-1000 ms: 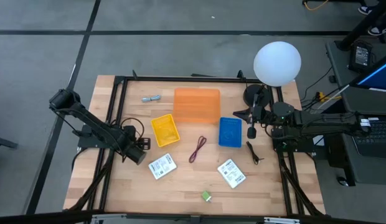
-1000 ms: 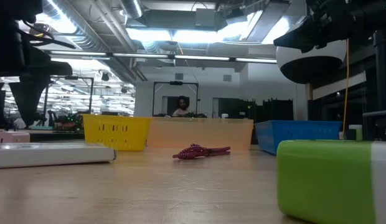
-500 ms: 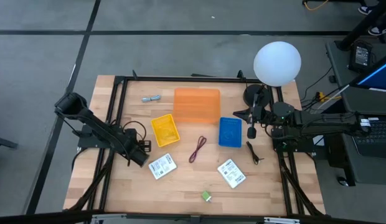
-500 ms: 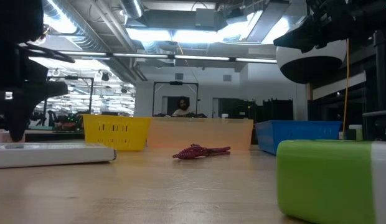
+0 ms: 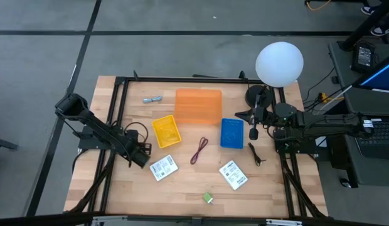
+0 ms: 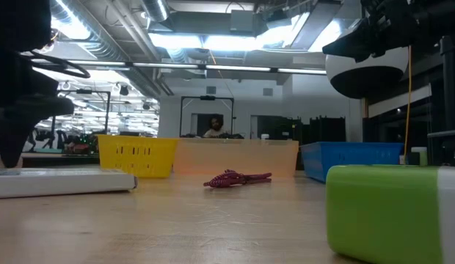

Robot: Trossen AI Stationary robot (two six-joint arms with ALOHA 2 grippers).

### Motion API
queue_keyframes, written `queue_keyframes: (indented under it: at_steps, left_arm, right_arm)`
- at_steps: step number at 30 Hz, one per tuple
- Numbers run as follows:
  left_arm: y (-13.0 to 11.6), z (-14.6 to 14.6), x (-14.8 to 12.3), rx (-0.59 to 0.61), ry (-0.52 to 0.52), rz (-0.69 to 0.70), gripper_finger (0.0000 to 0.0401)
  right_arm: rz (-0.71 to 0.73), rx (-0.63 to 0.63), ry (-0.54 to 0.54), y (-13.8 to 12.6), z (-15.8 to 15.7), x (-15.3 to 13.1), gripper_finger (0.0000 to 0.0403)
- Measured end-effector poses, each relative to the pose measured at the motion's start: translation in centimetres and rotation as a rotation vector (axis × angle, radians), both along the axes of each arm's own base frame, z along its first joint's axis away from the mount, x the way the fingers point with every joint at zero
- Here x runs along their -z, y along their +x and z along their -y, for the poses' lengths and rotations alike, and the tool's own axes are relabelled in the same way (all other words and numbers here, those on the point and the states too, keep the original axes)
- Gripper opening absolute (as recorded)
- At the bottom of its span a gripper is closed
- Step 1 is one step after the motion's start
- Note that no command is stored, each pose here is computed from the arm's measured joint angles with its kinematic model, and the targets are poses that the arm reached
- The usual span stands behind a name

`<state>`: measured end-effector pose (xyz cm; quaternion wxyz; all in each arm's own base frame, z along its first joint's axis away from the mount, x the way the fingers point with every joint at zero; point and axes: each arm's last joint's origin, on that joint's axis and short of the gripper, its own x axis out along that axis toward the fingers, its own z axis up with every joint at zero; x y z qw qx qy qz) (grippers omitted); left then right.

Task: Pick and place items into bin
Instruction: Put the white charger adapter into the yellow bin

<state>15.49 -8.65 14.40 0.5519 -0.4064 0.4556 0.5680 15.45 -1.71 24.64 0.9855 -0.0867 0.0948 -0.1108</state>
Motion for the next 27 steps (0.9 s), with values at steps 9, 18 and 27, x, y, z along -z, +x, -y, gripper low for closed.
queue_keyframes:
  at_steps: [9, 18, 27]
  left_arm:
    - [0.0, -0.1, -0.1, 0.157, 0.008, -0.021, 0.0183]
    - [-0.2, -0.6, -1.9, 0.288, 0.075, 0.106, 0.0184]
    - [-1.2, -1.6, -4.7, 0.438, 0.146, 0.266, 0.0184]
  right_arm:
    - [0.000, 0.000, 0.000, 0.0, 0.0, 0.0, 0.0000]
    - [0.000, 0.000, 0.000, 0.0, 0.0, 0.0, 0.0000]
    - [0.000, 0.000, 0.000, 0.0, 0.0, 0.0, 0.0000]
